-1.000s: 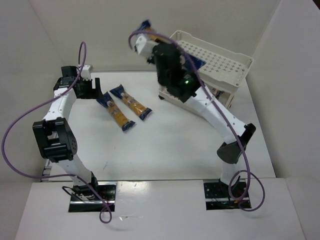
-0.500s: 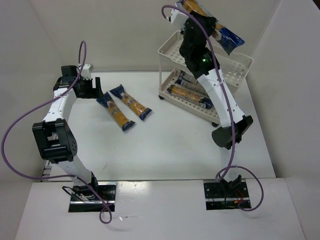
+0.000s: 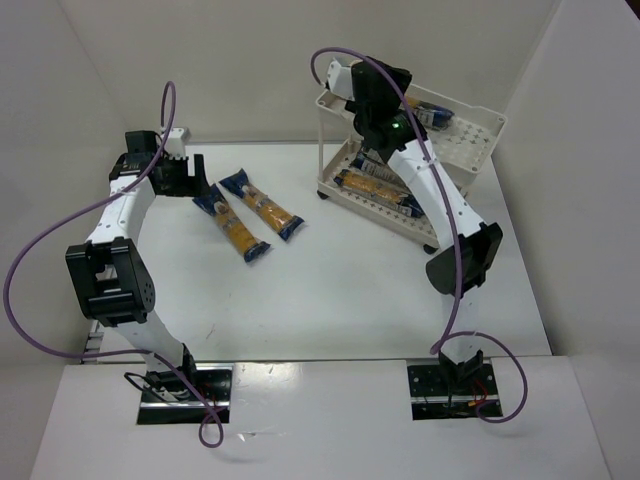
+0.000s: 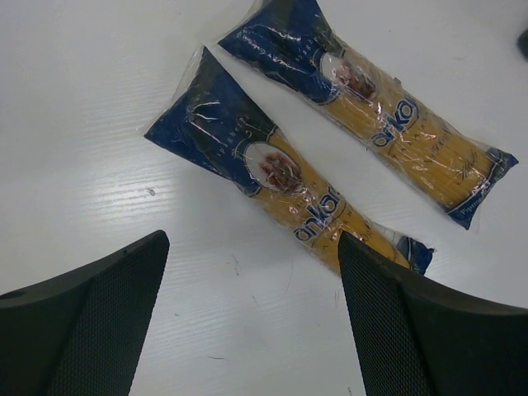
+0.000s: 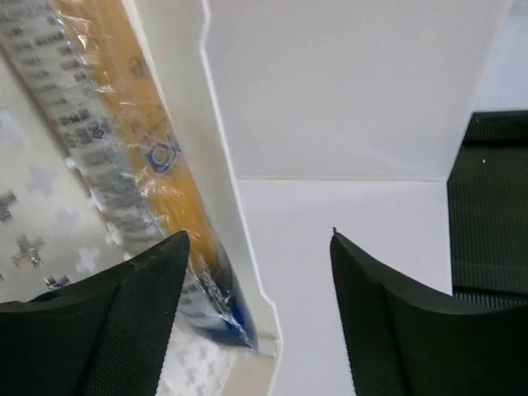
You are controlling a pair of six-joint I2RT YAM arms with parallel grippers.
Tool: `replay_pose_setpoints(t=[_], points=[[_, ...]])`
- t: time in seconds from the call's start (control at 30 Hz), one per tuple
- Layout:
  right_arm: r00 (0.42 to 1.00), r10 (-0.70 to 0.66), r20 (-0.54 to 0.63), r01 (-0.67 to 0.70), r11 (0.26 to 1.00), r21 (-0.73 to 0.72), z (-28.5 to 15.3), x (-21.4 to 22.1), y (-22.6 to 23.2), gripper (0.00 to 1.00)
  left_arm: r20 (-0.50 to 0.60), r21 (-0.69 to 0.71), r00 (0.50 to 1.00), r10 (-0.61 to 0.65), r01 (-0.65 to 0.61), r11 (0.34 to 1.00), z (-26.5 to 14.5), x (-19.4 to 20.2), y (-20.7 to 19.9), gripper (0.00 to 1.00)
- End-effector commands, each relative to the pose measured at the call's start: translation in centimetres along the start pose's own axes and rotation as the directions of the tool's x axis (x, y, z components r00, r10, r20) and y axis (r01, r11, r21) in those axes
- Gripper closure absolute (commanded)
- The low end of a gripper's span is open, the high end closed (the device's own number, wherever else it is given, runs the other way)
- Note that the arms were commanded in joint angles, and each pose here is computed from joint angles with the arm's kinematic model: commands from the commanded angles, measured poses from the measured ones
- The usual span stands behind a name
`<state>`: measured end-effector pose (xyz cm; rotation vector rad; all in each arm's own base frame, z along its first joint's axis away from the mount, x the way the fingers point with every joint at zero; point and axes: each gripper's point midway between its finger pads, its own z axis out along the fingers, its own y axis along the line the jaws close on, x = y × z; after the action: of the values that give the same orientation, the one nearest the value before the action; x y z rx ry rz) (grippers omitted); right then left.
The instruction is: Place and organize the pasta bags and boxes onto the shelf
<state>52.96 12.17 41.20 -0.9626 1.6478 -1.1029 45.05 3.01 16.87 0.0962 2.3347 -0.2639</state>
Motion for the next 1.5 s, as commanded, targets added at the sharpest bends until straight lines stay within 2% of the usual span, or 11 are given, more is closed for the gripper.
replay_pose_setpoints(t=[0.0,0.17,0.3,0.43,0.57,0.67,0.83,1.07,1.3,1.37,1.47], points=[[0.982,0.172,0.079,-0.183,0.97,0.161,-4.8,1.6,-8.9,0.25,0.059,0.025,0.998,0.029,-0.031,0.999,-0.6,-1.9,-0.5,0.1],[0.977,0.201,0.069,-0.21,0.962,0.175,-4.8,2.2,-9.4,0.21,0.052,0.035,0.998,0.026,-0.028,0.999,-0.3,-1.7,-0.6,0.1],[0.927,0.344,0.151,-0.372,0.896,0.241,-6.7,2.0,-13.2,0.21,0.047,0.019,0.999,-0.022,0.021,1.0,-0.1,-1.7,-0.4,0.03],[0.76,0.559,0.332,-0.644,0.714,0.273,-10.3,1.8,-18.6,0.13,0.007,0.061,0.984,-0.178,0.177,0.982,2.1,-1.2,-0.9,0.0],[0.449,0.765,0.462,-0.888,0.441,0.133,-12.5,1.1,-20.3,0.13,-0.105,0.107,0.935,-0.339,0.35,0.931,5.0,1.3,-3.4,0.0],[0.39,0.809,0.441,-0.916,0.389,0.096,-12.3,1.2,-19.3,0.13,-0.24,0.079,0.848,-0.472,0.502,0.861,7.1,5.5,-5.2,0.0],[0.437,0.817,0.376,-0.899,0.407,0.159,-10.4,1.8,-16.7,0.11,-0.355,-0.029,0.741,-0.57,0.6,0.799,9.9,9.7,-6.4,0.0],[0.444,0.823,0.355,-0.896,0.413,0.163,-9.6,1.5,-15.8,0.11,-0.352,-0.214,0.741,-0.572,0.531,0.82,11.8,11.4,-4.2,0.0],[0.453,0.817,0.358,-0.892,0.417,0.177,-9.3,1.5,-15.8,0.21,-0.389,-0.264,0.826,-0.408,0.324,0.908,13.8,12.7,-5.5,0.02],[0.447,0.817,0.364,-0.895,0.41,0.177,-9.5,1.5,-16.2,0.26,-0.394,-0.285,0.834,-0.386,0.289,0.914,14.0,13.2,-4.8,0.12],[0.448,0.814,0.37,-0.894,0.41,0.181,-10.0,1.8,-16.6,0.29,-0.428,-0.283,0.827,-0.364,0.259,0.923,13.8,14.8,-4.6,0.59]])
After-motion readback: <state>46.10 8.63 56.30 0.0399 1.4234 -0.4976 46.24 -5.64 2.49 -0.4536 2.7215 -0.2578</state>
